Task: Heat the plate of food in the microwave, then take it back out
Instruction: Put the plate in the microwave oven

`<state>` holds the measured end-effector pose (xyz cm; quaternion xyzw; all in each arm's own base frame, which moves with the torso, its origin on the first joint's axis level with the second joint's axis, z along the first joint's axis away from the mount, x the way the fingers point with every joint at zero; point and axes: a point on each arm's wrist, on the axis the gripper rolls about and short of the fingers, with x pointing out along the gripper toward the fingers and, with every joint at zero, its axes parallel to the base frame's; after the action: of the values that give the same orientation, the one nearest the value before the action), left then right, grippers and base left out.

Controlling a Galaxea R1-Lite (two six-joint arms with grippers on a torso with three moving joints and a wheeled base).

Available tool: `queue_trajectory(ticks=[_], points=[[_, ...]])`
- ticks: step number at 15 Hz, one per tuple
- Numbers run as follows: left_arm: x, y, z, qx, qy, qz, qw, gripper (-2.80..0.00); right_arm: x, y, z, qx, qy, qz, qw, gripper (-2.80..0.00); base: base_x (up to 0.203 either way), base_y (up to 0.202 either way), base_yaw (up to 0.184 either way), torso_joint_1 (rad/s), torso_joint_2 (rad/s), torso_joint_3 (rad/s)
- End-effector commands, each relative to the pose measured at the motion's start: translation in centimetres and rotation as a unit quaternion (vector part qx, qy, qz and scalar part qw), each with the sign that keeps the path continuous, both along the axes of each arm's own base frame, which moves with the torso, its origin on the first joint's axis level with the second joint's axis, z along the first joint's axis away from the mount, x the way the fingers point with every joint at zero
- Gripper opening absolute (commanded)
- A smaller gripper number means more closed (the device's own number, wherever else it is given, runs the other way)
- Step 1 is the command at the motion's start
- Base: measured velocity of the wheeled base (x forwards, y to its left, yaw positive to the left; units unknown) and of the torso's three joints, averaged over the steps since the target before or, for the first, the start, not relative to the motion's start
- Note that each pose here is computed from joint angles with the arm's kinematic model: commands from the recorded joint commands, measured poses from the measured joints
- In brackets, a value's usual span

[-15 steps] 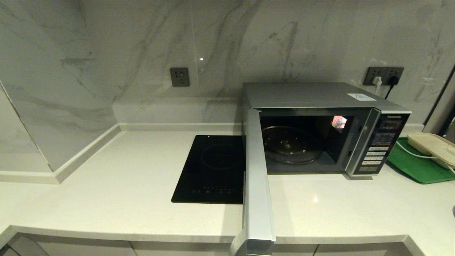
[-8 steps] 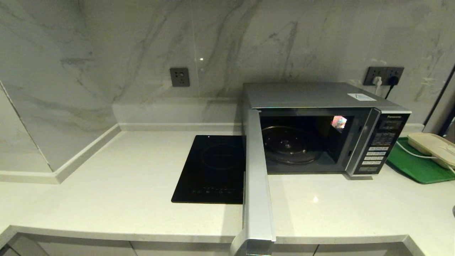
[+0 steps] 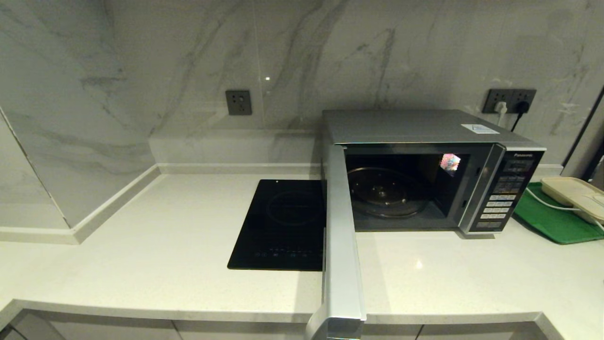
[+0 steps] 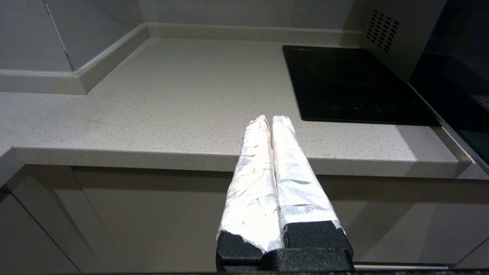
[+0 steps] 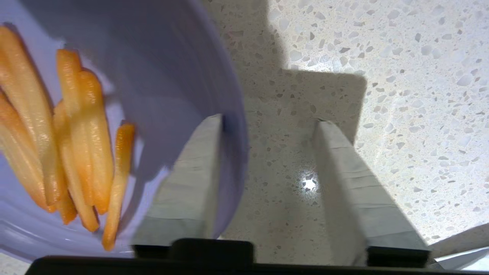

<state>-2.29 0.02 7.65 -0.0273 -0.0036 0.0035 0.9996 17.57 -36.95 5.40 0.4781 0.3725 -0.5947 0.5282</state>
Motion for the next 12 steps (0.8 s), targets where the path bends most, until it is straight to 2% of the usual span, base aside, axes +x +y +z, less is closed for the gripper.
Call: queue_trajectory(ticks=[1,12], points=[[0.0,0.0,0.0,0.0,0.0,0.0,1.0,-2.8,0.0,-0.01,-0.19,0.003,0.002,-0.002,1.0,-2.8,0.0,0.0,0.0,0.0,0.0,0.0],[0.0,0.0,0.0,0.0,0.0,0.0,1.0,-2.8,-0.1,0.33,0.1,0.006,-0.001,0.009,1.0,-2.8,0.0,0.0,0.0,0.0,0.0,0.0]])
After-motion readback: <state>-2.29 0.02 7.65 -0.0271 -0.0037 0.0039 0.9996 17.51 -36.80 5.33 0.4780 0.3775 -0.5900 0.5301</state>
